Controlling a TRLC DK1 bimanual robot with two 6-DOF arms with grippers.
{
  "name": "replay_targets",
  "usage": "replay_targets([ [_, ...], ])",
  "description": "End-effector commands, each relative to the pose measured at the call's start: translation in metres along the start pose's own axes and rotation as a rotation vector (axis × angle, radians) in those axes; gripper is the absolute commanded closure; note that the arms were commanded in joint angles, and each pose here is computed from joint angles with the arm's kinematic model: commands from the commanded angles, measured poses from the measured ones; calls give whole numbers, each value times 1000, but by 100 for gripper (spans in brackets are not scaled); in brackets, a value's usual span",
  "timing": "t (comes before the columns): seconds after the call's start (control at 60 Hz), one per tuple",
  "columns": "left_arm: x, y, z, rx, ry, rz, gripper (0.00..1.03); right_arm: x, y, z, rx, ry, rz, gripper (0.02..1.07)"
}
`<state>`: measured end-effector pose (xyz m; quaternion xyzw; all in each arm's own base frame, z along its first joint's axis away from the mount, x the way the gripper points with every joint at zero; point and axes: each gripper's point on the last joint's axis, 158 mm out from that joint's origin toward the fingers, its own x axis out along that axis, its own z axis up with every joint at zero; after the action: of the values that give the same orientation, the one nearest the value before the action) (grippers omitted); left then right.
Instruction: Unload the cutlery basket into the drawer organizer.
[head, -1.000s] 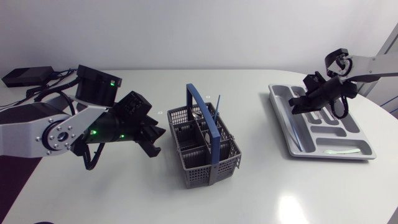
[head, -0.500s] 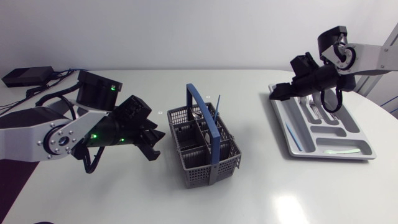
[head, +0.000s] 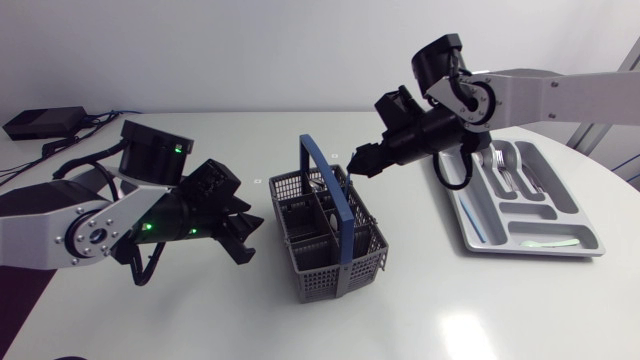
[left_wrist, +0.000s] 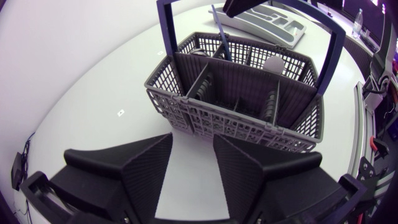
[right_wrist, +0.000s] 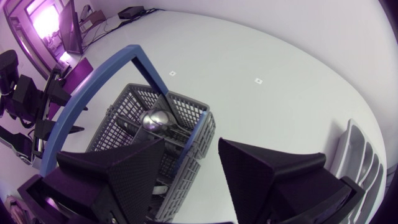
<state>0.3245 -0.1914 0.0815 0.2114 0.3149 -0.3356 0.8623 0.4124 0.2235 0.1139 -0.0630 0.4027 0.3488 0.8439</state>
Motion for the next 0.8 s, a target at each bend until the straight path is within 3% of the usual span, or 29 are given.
replay_targets([
  [0.0,0,-5,-7,-9,6,-8,55,18,5,-7,37,32,21,44],
  [0.15,0,-4,-8,-10,4,-6,55,32,4,-6,51,35,12,54],
  [0.317,0,-4,-8,-7,3,-6,55,38,1,-3,63,36,9,57],
  [0.367,0,-4,-8,-7,3,-6,55,40,1,-2,65,37,8,65],
  [0.433,0,-4,-8,-7,3,-6,55,41,3,-3,61,40,9,67],
  [0.65,0,-5,-8,-7,2,-8,55,45,10,-7,46,53,-3,96],
  [0.783,0,-6,-8,-9,3,-10,55,44,11,-9,50,58,-13,98],
])
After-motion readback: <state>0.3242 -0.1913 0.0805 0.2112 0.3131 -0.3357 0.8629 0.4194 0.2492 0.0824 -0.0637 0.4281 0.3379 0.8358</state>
